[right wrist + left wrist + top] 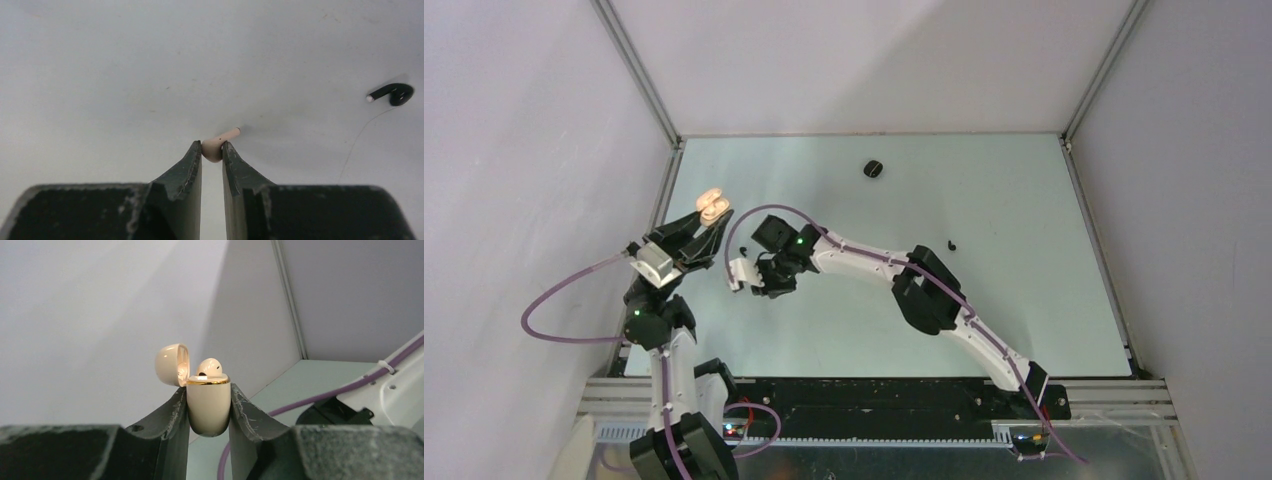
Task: Insert the wireless bluetooth earbuds into the charging case
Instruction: Pick up the earbud from the center of the board.
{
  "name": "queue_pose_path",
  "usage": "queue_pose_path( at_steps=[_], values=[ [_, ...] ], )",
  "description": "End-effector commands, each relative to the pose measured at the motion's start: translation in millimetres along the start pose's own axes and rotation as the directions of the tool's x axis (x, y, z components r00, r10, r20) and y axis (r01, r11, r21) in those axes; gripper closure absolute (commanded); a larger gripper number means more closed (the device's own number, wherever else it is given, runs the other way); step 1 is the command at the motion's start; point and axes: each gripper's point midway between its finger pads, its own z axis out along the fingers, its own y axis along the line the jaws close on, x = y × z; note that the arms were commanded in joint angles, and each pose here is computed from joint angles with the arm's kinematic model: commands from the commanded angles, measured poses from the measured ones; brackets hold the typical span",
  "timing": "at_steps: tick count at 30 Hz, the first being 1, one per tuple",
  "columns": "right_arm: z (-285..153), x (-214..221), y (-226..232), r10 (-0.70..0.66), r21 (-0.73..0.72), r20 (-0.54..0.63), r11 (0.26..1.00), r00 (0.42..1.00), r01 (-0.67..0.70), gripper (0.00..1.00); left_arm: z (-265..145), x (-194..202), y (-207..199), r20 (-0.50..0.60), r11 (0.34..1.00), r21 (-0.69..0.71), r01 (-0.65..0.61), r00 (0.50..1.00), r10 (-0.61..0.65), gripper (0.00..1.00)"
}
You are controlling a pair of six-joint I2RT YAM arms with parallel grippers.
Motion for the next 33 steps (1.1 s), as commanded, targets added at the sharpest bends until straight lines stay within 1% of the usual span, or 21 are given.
queue_pose_path(
  at_steps=[1, 2, 3, 4, 5, 6, 7, 10, 11, 14, 16, 17, 18, 19, 20, 21, 24, 26, 28, 30, 33],
  values=[
    [-60.0, -28.1, 1.1, 0.18, -0.117, 0.124, 0.979, 0.976, -0.165, 0.85, 2.3, -2.3, -9.2, 0.017, 0.997, 0.049, -0.056, 0.998, 0.055, 0.9],
    [-79.1, -43.3, 5.0, 0.203, -0.158, 0.18, 0.972, 0.962, -0.176, 0.85, 4.3, 0.8, -13.4, 0.02, 0.997, 0.068, -0.042, 0.999, 0.041, 0.9],
    [-105.6, -47.2, 1.1, 0.252, -0.163, 0.2, 0.961, 0.947, -0.222, 0.85, 5.0, 3.5, -15.2, 0.021, 0.996, 0.077, -0.051, 0.999, 0.05, 0.9],
    [-116.8, -50.4, 7.8, 0.289, -0.209, 0.226, 0.947, 0.93, -0.243, 0.84, 7.9, 8.0, -21.5, 0.025, 0.994, 0.103, -0.029, 0.999, 0.027, 0.9],
    [-146.0, -55.4, 2.8, 0.318, -0.199, 0.257, 0.942, 0.913, -0.272, 0.84, 9.5, 10.7, -23.3, 0.026, 0.993, 0.114, -0.037, 0.999, 0.034, 0.89],
    [-153.9, -53.1, 10.6, 0.354, -0.236, 0.265, 0.926, 0.897, -0.295, 0.84, 14.0, 15.0, -29.7, 0.03, 0.99, 0.141, -0.012, 1.0, 0.008, 0.89],
    [-178.0, -50.5, 10.0, 0.387, -0.228, 0.281, 0.916, 0.878, -0.331, 0.84, 16.9, 22.2, -30.0, 0.02, 0.989, 0.148, -0.005, 1.0, 0.002, 0.88],
    [-226.4, -48.4, 12.4, 0.456, -0.24, 0.331, 0.888, 0.826, -0.393, 0.83, 30.6, 31.3, -39.9, 0.036, 0.984, 0.176, 0.034, 0.999, -0.041, 0.88],
    [-249.8, -42.9, 10.4, 0.492, -0.224, 0.345, 0.87, 0.799, -0.439, 0.83, 33.8, 39.0, -38.8, 0.028, 0.984, 0.173, 0.043, 0.998, -0.048, 0.88],
    [-295.2, -37.1, 12.7, 0.558, -0.234, 0.394, 0.829, 0.731, -0.507, 0.83, 50.1, 45.9, -47.6, 0.052, 0.979, 0.194, 0.066, 0.996, -0.078, 0.89],
    [-328.4, -26.9, 8.9, 0.613, -0.218, 0.428, 0.783, 0.664, -0.582, 0.83, 60.9, 52.8, -54.4, 0.061, 0.973, 0.216, 0.08, 0.994, -0.096, 0.89],
    [-342.2, -29.7, 10.9, 0.601, -0.199, 0.455, 0.788, 0.658, -0.582, 0.83, 66.4, 62.7, -62.0, 0.049, 0.965, 0.239, 0.111, 0.991, -0.126, 0.89],
    [-353.4, -26.9, 9.2, 0.622, -0.201, 0.469, 0.767, 0.627, -0.61, 0.83, 71.4, 60.2, -64.3, 0.068, 0.962, 0.254, 0.101, 0.99, -0.122, 0.89],
    [-364.6, -30.7, 10.9, 0.605, -0.186, 0.494, 0.775, 0.624, -0.604, 0.83, 76.6, 69.8, -72.3, 0.057, 0.952, 0.275, 0.133, 0.986, -0.154, 0.89],
    [-373.0, -31.4, 11.4, 0.613, -0.188, 0.507, 0.765, 0.606, -0.616, 0.82, 81.6, 68.9, -72.9, 0.071, 0.952, 0.278, 0.128, 0.986, -0.154, 0.89],
    [-383.1, -36.8, 14.0, 0.588, -0.17, 0.53, 0.779, 0.611, -0.603, 0.82, 87.3, 78.7, -79.7, 0.058, 0.946, 0.283, 0.16, 0.981, -0.183, 0.89],
    [-403.8, -50.4, 21.5, 0.538, -0.135, 0.569, 0.807, 0.622, -0.575, 0.79, 98.9, 91.5, -96.1, 0.062, 0.941, 0.303, 0.15, 0.982, -0.176, 0.89],
    [-411.2, -58.2, 24.3, 0.523, -0.129, 0.58, 0.816, 0.624, -0.564, 0.79, 103.8, 106.3, -111.0, 0.033, 0.928, 0.323, 0.188, 0.977, -0.209, 0.89],
    [-418.4, -67.9, 25.7, 0.503, -0.124, 0.59, 0.829, 0.631, -0.545, 0.78, 107.7, 110.7, -126.3, 0.019, 0.911, 0.348, 0.222, 0.97, -0.244, 0.89],
    [-421.2, -72.7, 25.9, 0.502, -0.131, 0.592, 0.832, 0.631, -0.539, 0.78, 108.5, 111.9, -133.0, 0.015, 0.905, 0.354, 0.236, 0.966, -0.257, 0.9],
    [-420.7, -76.5, 27.7, 0.528, -0.175, 0.59, 0.822, 0.611, -0.542, 0.79, 108.6, 110.5, -136.6, 0.006, 0.897, 0.348, 0.272, 0.956, -0.293, 0.9]
  ],
)
